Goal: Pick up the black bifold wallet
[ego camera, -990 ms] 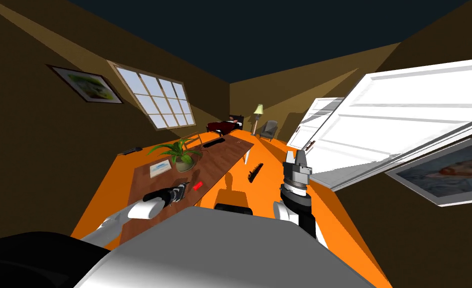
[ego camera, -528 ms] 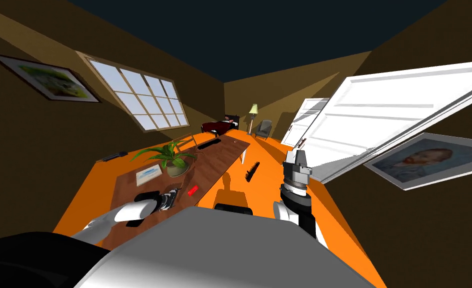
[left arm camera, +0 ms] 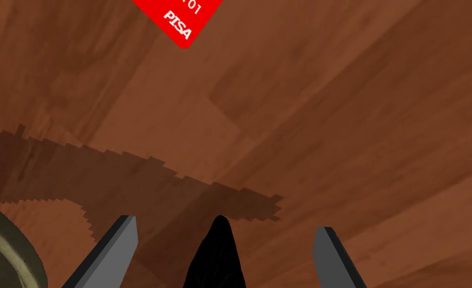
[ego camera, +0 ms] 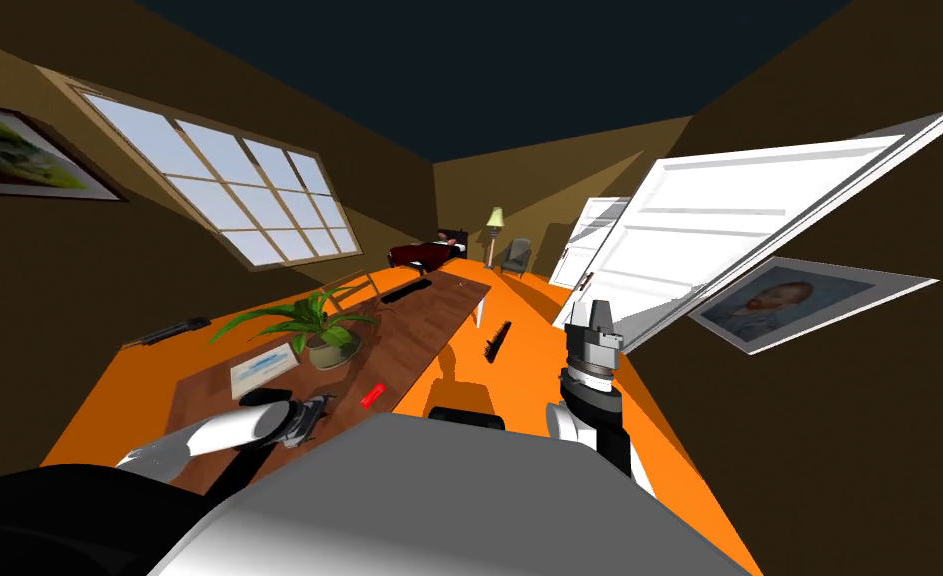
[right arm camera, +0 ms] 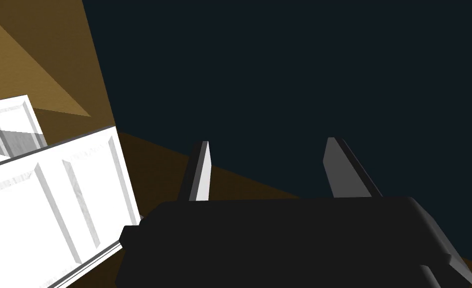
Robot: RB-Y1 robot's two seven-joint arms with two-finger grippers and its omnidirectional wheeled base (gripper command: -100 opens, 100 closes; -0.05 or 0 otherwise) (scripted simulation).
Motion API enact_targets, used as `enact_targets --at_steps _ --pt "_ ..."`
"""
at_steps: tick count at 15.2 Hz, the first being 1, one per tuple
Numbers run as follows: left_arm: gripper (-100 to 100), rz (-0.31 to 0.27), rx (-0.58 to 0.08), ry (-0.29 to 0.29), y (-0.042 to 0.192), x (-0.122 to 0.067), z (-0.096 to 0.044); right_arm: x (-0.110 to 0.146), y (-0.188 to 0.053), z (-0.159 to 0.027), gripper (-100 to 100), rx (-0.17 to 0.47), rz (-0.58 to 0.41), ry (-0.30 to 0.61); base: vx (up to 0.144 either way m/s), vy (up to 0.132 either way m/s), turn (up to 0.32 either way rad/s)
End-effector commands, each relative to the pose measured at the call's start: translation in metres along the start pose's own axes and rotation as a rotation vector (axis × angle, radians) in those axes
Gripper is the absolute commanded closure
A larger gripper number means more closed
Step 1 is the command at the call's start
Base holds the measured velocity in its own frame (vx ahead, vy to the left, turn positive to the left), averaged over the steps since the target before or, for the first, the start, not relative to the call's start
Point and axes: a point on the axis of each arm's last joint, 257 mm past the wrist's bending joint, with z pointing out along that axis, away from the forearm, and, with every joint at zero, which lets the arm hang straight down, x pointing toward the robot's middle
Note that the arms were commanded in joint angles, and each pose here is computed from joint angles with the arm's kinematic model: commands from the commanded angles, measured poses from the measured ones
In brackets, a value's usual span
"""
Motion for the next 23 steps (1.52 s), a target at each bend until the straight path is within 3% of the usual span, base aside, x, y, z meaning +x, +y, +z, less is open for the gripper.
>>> enact_targets --at_steps 1,2,3,4,7,9,12,16,17,21,22,23 --pt "-100 -0.025 -0.05 -0.019 0.013 -0.016 -0.009 0.0 0.0 0.0 0 0.0 0.0 0.0 0.033 0.016 -0.149" --pt "-100 -0.053 -0.097 -0.043 0.026 -0.034 -0.015 0.0 0.0 0.0 0 0.0 0.0 0.0 0.029 0.014 -0.16" --pt "-100 -0.056 -0.099 -0.041 0.026 -0.034 -0.015 0.0 0.0 0.0 0 0.0 0.0 0.0 0.024 0.015 -0.123" --pt "-100 -0.086 -0.143 -0.062 0.039 -0.05 -0.022 0.0 0.0 0.0 0 0.0 0.0 0.0 0.021 0.013 -0.13" --pt "-100 -0.116 -0.183 -0.081 0.05 -0.065 -0.03 0.0 0.0 0.0 0 0.0 0.0 0.0 0.016 0.015 -0.128" --pt "-100 -0.163 -0.251 -0.117 0.068 -0.089 -0.044 0.0 0.0 0.0 0 0.0 0.0 0.0 0.013 0.017 -0.142" --pt "-100 -0.191 -0.276 -0.127 0.076 -0.098 -0.051 0.0 0.0 0.0 0 0.0 0.0 0.0 0.008 0.017 -0.091" --pt "-100 -0.253 -0.342 -0.159 0.094 -0.121 -0.07 0.0 0.0 0.0 0 0.0 0.0 0.0 0.003 0.015 -0.095" --pt "-100 -0.237 -0.323 -0.151 0.089 -0.116 -0.064 0.0 0.0 0.0 0 0.0 0.0 0.0 -0.001 0.013 -0.039" --pt "-100 -0.242 -0.33 -0.152 0.108 -0.109 -0.047 0.0 0.0 0.0 0 0.0 0.0 0.0 0.014 0.037 -0.009" --pt "-100 -0.243 -0.33 -0.152 0.103 -0.112 -0.051 0.0 0.0 0.0 0 0.0 0.0 0.0 0.007 0.029 -0.005" --pt "100 -0.243 -0.33 -0.152 0.104 -0.112 -0.051 0.0 0.0 0.0 0 0.0 0.0 0.0 0.002 0.011 -0.002"
